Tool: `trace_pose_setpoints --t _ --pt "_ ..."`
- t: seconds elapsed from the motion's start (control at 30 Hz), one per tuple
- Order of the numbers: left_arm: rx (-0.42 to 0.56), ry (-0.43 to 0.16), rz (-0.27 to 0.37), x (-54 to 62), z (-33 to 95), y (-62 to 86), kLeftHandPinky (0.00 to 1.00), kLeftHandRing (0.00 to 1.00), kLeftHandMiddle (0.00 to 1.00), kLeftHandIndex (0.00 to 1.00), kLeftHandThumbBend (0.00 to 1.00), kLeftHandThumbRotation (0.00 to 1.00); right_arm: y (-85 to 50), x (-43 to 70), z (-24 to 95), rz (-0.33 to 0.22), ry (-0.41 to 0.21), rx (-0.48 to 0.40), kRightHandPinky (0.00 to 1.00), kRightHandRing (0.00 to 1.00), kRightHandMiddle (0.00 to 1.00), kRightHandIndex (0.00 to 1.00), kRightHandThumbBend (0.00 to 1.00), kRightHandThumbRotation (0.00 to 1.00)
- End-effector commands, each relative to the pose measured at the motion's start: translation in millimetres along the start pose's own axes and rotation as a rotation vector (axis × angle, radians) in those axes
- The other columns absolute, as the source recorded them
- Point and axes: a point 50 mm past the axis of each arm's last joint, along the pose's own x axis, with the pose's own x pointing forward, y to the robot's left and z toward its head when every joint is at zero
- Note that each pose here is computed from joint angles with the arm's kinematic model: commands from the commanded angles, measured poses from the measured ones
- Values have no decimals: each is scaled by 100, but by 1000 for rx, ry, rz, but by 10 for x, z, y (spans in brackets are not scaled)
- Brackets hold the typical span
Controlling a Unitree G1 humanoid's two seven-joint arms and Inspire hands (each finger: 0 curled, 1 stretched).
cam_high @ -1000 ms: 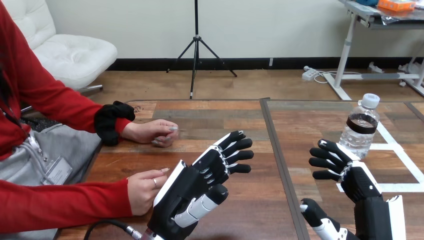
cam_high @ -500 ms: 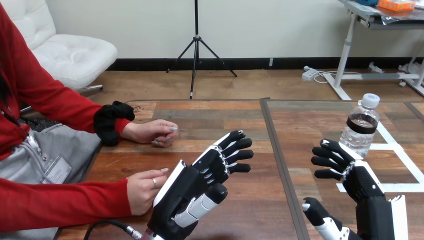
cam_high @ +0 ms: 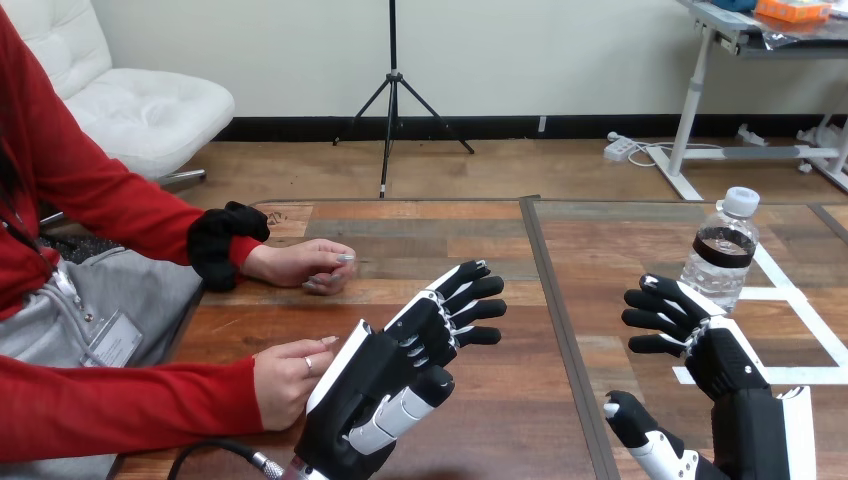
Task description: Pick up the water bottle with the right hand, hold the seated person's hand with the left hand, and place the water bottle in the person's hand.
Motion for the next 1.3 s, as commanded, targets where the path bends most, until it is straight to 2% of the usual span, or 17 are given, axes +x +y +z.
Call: trace_pose_setpoints --t 0.0,0.33,0.63,0.97,1.27 --pt "31 -79 -11 212 104 48 79 86 89 90 90 75 5 204 59 -32 -91 7 61 70 75 77 79 62" --pt "24 -77 -17 223 94 28 79 86 89 91 89 75 -50 235 57 -47 -90 -6 63 71 75 77 79 59" --pt "10 -76 -20 239 86 3 79 86 89 90 91 75 -135 288 72 -80 -96 -61 63 72 75 77 78 57" --pt "15 -78 -16 259 84 -13 78 86 89 90 92 75 -338 431 94 -115 -122 -181 64 73 75 77 79 53" --pt "-5 -75 -21 282 72 -29 79 86 89 90 92 75 -561 583 101 -148 -115 -290 64 72 74 76 84 50"
